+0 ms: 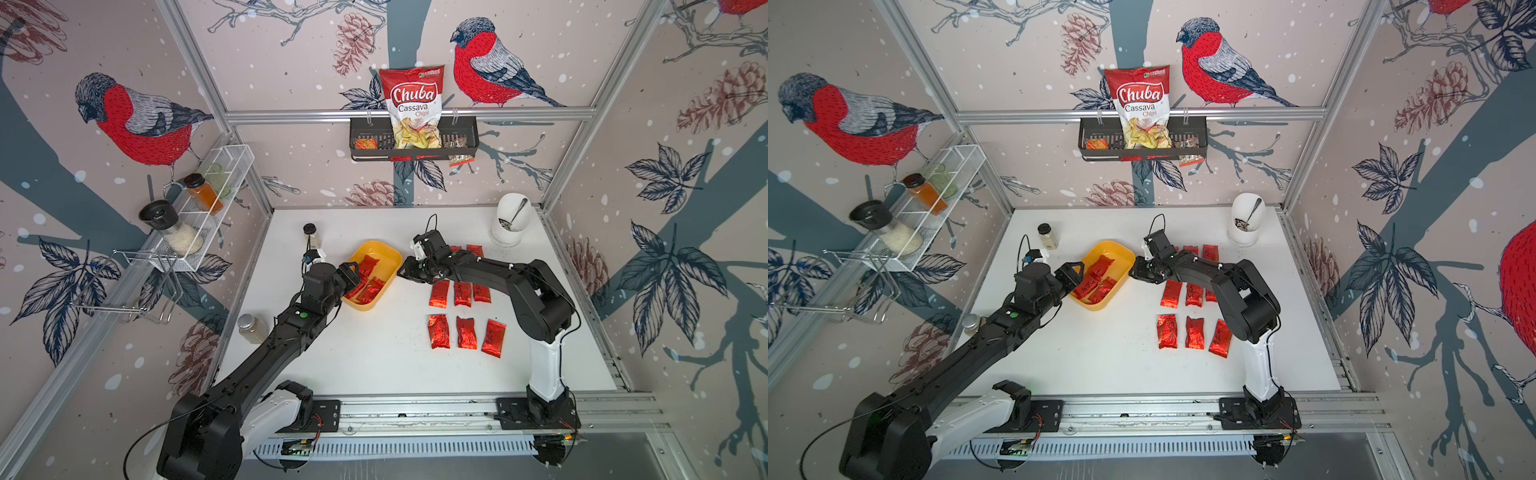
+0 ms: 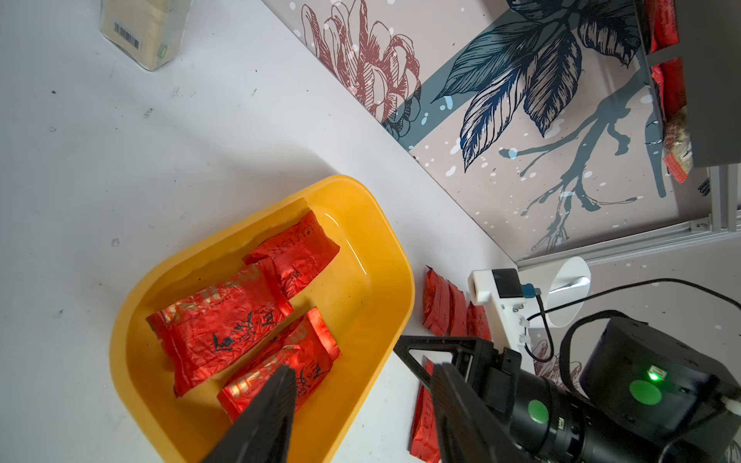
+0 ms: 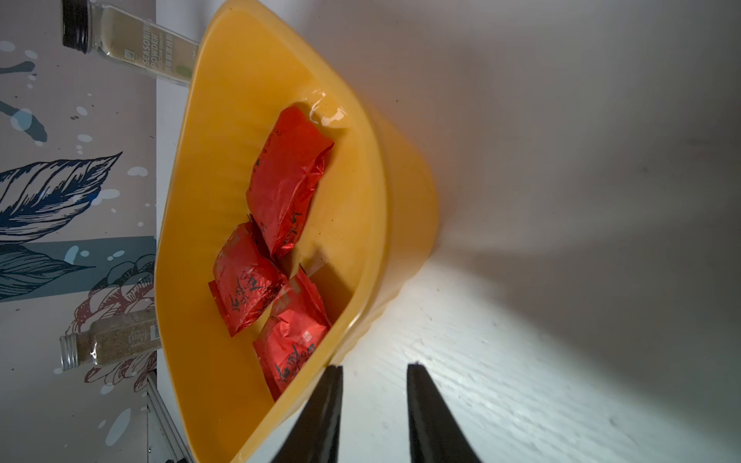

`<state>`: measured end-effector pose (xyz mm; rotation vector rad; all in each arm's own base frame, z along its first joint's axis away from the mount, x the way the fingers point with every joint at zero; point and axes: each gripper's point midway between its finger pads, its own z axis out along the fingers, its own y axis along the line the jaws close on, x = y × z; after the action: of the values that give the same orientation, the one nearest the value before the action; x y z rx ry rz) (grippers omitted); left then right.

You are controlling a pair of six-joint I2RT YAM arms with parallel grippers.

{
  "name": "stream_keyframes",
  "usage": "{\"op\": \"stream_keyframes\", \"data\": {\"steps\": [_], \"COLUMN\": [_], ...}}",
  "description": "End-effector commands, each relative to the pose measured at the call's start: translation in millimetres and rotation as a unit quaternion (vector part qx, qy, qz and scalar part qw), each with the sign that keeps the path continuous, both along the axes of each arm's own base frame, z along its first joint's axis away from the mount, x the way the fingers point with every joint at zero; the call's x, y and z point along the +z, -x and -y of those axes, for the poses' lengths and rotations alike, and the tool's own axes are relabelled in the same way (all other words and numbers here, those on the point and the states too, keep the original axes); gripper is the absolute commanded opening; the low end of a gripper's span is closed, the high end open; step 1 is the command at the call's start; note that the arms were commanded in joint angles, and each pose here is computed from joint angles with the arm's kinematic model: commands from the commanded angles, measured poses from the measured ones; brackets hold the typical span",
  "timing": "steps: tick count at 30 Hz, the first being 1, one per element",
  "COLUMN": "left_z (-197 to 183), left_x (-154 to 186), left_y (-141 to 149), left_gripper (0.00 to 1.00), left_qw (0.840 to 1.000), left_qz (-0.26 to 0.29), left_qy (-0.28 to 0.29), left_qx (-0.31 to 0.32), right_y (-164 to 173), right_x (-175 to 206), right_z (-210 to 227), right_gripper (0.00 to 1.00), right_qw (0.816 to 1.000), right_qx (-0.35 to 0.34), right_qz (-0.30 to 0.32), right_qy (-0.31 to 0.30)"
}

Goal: Take the tea bags out of the storage box
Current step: Adjust the storage box at the center of the board, then pick up the tea bag from the storage box.

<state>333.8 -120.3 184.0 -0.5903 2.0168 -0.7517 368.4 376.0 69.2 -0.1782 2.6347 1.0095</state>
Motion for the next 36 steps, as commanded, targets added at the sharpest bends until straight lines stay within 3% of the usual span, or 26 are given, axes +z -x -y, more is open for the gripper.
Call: {"op": "stream_keyframes", "data": {"steps": [1,13,18,24,31,36], "left_z": [4.6,1.7,1.7,16.5,19.4,18.5], "left_x": [1.8,-13.8,-22.2,-53.6,-109.3,-129.7], "left_y": [0.5,2.4,-7.4,-33.8,-52.2,-56.6], "left_gripper": [0.59,0.59,0.61,0.58,0.45,0.44], "left_qw": [1.000,0.999,0.998,0.986,0.959,0.949], "left_qz": [0.004,-0.015,-0.036,-0.107,-0.190,-0.213], "left_qy": [0.000,-0.012,-0.040,-0.091,-0.164,-0.187], "left_qx": [-0.021,-0.028,-0.037,-0.090,-0.128,-0.140], "right_y": [-6.8,-47.4,-53.1,-48.0,-28.0,-6.8], "right_x": [9.5,19.0,42.5,78.0,114.4,132.3], "right_z": [-20.3,-64.7,-64.4,-39.0,8.0,30.3], "right_gripper": [0.33,0.34,0.43,0.56,0.58,0.59], "right_qw": [1.000,0.999,0.998,0.994,0.988,0.985], "right_qx": [0.010,0.031,0.041,0.037,0.024,0.025], "right_qz": [0.006,0.019,0.049,0.098,0.143,0.164], "right_qy": [-0.018,-0.019,-0.013,0.020,0.047,0.049]}}
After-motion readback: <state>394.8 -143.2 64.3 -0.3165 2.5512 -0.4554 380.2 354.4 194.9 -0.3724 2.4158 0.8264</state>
